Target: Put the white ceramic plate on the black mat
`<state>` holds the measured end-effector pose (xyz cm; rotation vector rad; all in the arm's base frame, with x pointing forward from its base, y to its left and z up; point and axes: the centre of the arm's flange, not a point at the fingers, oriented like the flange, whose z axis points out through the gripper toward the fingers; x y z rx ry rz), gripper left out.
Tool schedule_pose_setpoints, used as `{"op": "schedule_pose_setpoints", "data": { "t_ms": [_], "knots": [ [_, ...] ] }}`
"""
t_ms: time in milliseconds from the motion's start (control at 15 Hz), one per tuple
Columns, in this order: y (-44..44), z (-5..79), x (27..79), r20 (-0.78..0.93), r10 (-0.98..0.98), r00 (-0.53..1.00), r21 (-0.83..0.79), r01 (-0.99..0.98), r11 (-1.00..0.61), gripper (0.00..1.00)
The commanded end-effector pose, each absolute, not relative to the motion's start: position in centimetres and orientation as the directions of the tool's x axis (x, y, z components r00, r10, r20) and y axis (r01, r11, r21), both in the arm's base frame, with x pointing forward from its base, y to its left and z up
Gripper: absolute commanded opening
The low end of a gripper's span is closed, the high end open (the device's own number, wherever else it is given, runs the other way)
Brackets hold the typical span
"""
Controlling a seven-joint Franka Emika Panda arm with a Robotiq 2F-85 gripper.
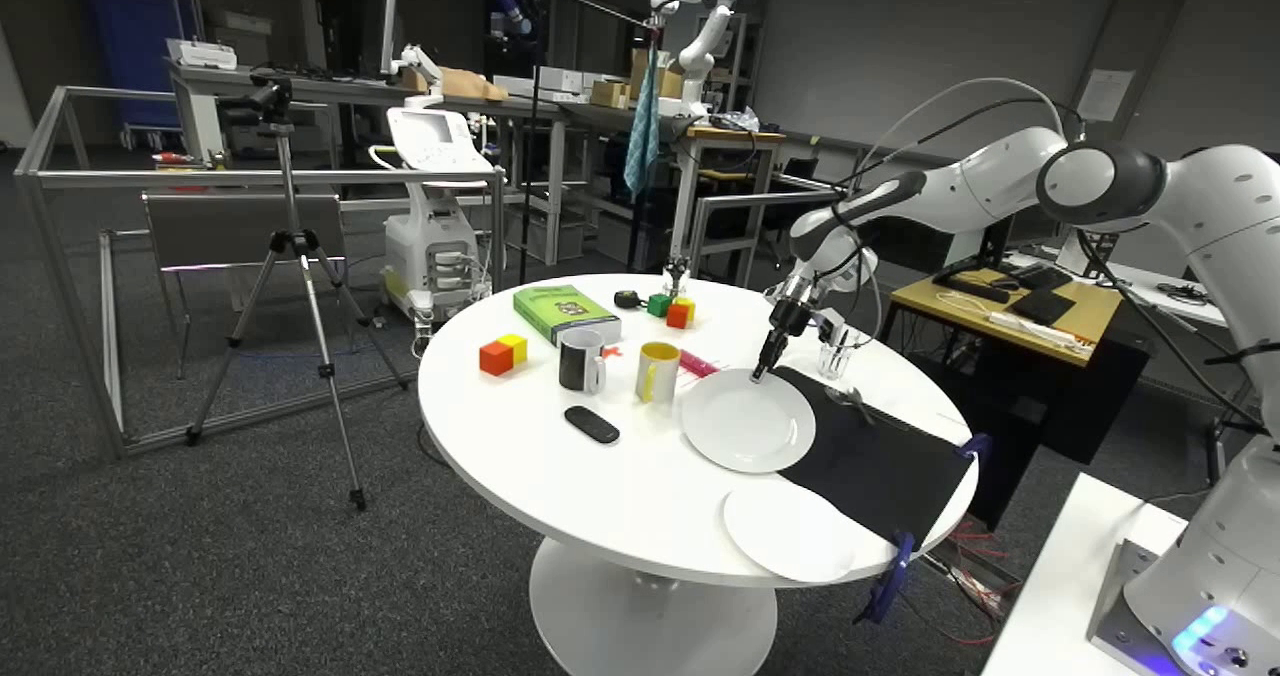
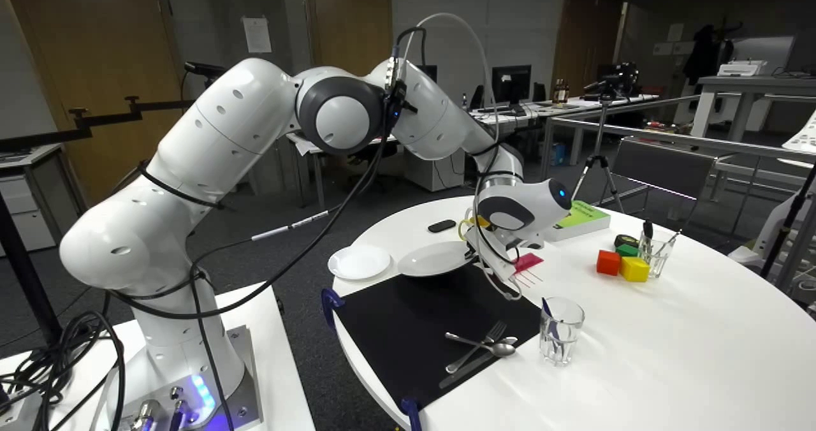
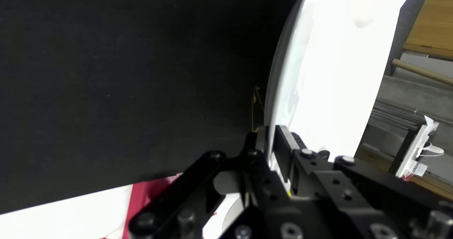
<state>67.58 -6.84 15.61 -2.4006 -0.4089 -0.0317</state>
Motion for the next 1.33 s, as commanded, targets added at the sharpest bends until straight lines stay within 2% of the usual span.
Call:
{"op": "schedule_pose_setpoints", "data": {
  "t_ms": [0, 733, 1267],
  "knots": [
    [-7.3, 18.7, 67.2, 0.162, 0.250, 0.955, -0.672, 0.292, -0.681, 0.02],
    [-7.6, 21.0, 66.6, 0.169, 0.237, 0.957, -0.718, 0.284, -0.635, 0.01],
    [-6.2, 25.1, 63.8, 0.225, 0.168, 0.960, -0.722, 0.280, -0.633, 0.01]
  ]
}}
